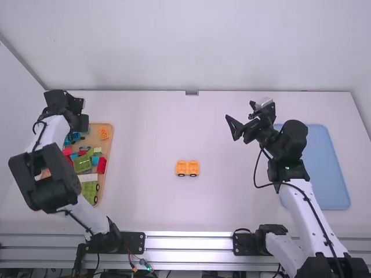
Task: Assemble lego blocks to make yellow taxi
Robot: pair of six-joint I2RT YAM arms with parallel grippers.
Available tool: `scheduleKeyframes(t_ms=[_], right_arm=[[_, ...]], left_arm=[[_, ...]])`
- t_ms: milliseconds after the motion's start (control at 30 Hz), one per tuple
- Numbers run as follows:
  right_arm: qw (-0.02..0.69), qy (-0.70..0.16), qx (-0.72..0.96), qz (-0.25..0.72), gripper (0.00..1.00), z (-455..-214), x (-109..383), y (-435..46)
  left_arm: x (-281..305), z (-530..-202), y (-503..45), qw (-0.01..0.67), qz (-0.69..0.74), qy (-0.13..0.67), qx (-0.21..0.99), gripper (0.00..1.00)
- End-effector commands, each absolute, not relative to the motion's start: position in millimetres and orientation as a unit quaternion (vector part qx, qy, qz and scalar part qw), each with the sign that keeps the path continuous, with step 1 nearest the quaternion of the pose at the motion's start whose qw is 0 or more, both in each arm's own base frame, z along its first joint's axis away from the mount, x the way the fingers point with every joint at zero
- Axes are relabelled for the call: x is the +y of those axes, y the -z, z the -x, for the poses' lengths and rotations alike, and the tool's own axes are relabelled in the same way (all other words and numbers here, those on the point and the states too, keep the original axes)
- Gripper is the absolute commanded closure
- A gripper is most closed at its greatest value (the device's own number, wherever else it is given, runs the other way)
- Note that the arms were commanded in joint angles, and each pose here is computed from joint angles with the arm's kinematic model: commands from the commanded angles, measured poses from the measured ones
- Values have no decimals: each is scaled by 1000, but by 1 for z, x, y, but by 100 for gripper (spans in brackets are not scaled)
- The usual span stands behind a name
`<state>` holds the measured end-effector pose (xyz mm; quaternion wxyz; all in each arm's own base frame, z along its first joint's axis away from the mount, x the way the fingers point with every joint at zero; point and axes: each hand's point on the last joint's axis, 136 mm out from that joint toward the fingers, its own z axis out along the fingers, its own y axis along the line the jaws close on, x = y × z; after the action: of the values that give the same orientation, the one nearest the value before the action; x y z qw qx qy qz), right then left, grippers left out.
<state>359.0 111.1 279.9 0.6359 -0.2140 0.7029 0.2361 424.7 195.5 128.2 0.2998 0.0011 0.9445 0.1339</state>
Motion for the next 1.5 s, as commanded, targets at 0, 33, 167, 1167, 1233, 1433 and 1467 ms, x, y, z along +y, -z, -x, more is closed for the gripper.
scheduleKeyframes(t_ms=[0,33,167,1167,1233,1433,1467], right_arm=[[614,-300,703,196,1,-364,122,-284],[607,-318,700,200,1,-364,126,-282],[561,-407,691,207,1,-363,145,-270],[361,-536,736,203,26,-347,215,-171],[358,-525,749,186,26,-351,212,-164],[351,-518,757,187,27,-349,216,-158],[350,-519,757,189,28,-348,218,-157]], left_arm=[[134,-427,-142,335,-101,-115,930,98],[116,-427,-148,350,-135,-114,920,98],[32,-420,-163,396,-273,-124,868,98],[-240,-360,-157,514,-539,38,666,99],[-244,-359,-155,514,-542,52,663,99],[-251,-353,-156,514,-551,74,653,98],[-251,-353,-155,513,-551,75,654,98]])
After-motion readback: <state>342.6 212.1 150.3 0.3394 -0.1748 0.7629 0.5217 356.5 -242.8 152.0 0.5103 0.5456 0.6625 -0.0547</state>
